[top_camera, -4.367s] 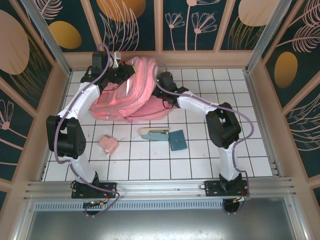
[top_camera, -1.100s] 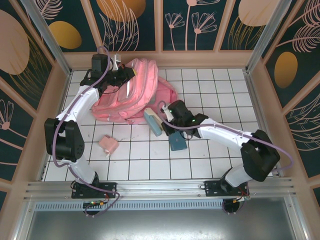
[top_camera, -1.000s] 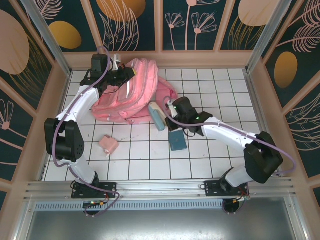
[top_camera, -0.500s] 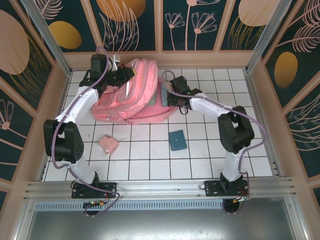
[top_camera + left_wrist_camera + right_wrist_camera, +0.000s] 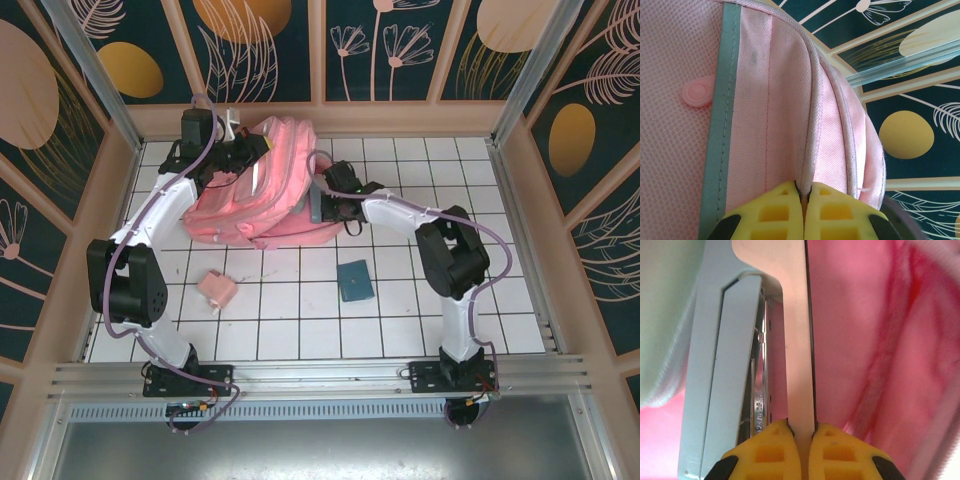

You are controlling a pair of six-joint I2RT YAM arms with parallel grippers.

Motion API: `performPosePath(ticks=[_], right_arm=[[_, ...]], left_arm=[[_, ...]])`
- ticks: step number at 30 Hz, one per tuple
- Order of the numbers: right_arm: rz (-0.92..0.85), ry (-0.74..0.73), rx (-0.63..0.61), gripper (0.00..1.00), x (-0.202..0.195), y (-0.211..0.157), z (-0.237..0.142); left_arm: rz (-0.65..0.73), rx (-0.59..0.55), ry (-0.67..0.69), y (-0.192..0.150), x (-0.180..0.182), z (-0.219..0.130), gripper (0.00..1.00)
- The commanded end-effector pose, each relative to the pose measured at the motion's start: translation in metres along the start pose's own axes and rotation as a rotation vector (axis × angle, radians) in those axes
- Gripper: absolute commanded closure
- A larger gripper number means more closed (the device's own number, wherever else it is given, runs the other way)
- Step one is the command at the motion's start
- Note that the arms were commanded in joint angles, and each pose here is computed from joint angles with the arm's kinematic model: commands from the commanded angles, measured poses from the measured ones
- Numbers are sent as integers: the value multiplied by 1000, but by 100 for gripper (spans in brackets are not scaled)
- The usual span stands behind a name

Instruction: Pack the student bag

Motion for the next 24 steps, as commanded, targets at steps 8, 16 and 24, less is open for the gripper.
performPosePath(ticks=[8,16,24], right_arm=[[146,-56,-5,100,-30,13,9],[132,-77,-29,100,-18,49,37],[42,-5,-35,100,7,45,29]], left_arm=[[113,-67,-163,14,-53,-24,100],[110,-59,-176,9,-54,-28,100],[109,-56,-175,7,-51,-26,100]])
Point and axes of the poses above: each hand's point on the last joint's axis, 136 mm out from that joint toward the fingers, its own z axis out along the fingers, its own x axis along the line the jaws close on, y = z × x, the point moved 4 cm from there along -z, back along the fingers, and after that the axes turned 6 degrees about z, right-handed, at the moved point
